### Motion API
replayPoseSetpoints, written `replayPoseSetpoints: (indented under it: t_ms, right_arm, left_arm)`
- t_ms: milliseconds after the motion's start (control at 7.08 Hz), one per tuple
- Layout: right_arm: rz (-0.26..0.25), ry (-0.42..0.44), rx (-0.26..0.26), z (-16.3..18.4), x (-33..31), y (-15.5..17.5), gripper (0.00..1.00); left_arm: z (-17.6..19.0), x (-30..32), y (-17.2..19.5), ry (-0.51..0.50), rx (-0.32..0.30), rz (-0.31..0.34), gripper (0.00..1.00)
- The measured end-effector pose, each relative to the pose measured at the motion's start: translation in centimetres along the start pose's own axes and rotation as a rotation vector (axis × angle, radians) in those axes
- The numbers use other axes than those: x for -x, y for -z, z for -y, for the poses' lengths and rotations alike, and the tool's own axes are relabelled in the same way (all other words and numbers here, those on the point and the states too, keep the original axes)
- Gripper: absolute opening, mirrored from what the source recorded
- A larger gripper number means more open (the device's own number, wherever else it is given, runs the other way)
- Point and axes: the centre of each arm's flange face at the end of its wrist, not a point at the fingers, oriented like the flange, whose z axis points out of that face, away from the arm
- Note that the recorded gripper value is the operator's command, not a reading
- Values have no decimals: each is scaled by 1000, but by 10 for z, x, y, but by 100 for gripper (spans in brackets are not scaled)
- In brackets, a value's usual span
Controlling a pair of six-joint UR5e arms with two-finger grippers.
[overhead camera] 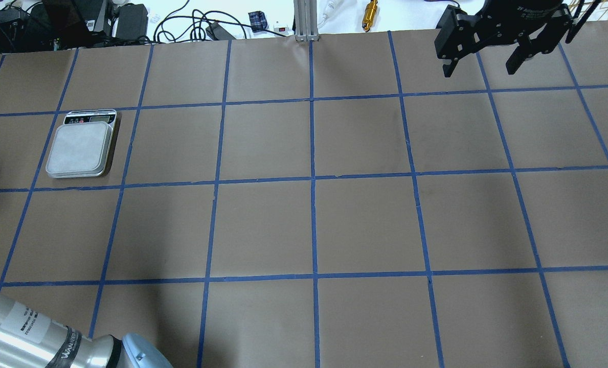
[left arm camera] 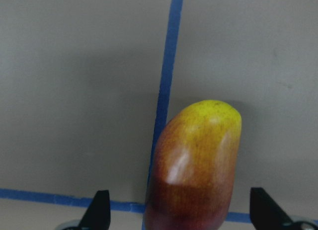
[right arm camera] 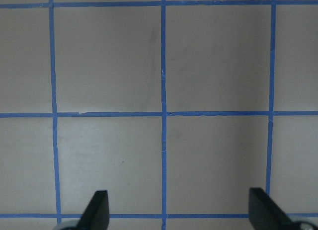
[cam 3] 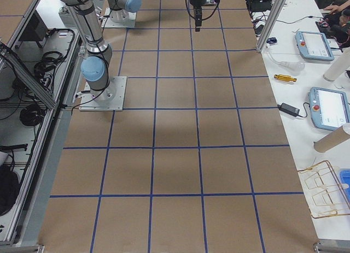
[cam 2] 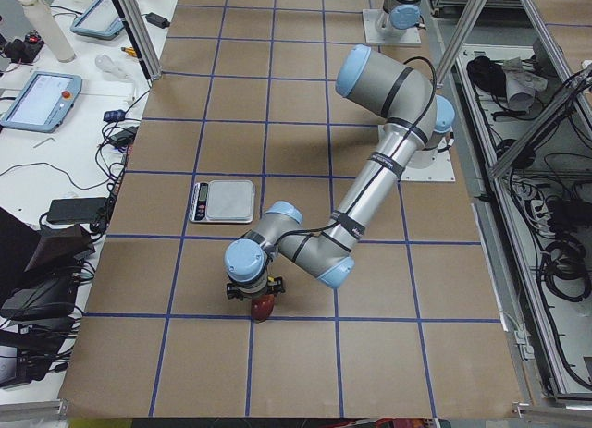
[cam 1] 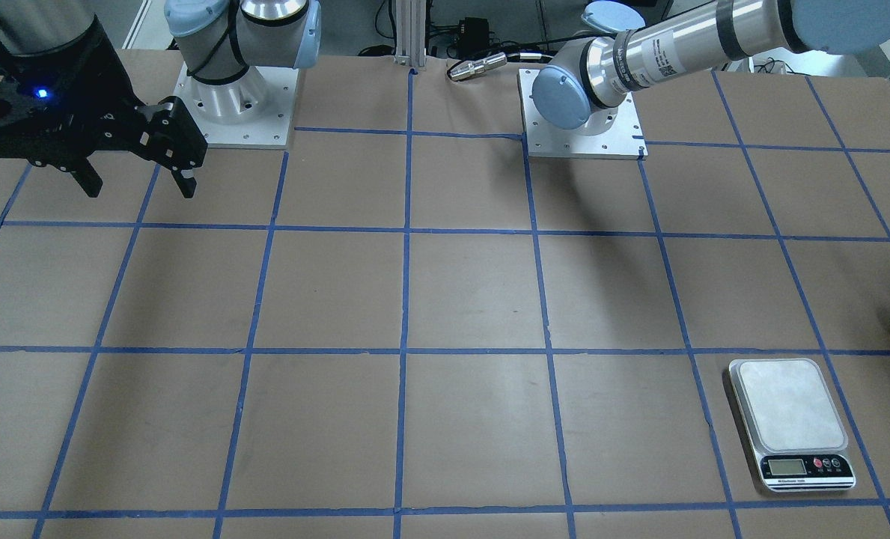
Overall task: Weigh mango
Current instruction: 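Grasp the red-and-yellow mango near the robot's base with the left gripper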
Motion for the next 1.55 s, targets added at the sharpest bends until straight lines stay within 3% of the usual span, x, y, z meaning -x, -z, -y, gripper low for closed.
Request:
replayPoseSetpoints:
  t_ms: [847,988,1271,1412,1553]
  right_arm:
    - [0,0,1,0,0,0,100]
    - [0,0,0,0,0,0,100]
    - [-1,0,1,0,0,0,100]
    - [-1,0,1,0,0,0,100]
    - [-1,0,1,0,0,0,100]
  left_arm:
    - [-9,-4,-43,-68,19,14,100]
    - [-9,-4,-46,-71,18,14,95]
    - [-10,-4,-50,-73,16,13,48]
    - [-10,-4,-50,-73,17,13,28]
    - [-10,-4,-49,-75,19,14,14]
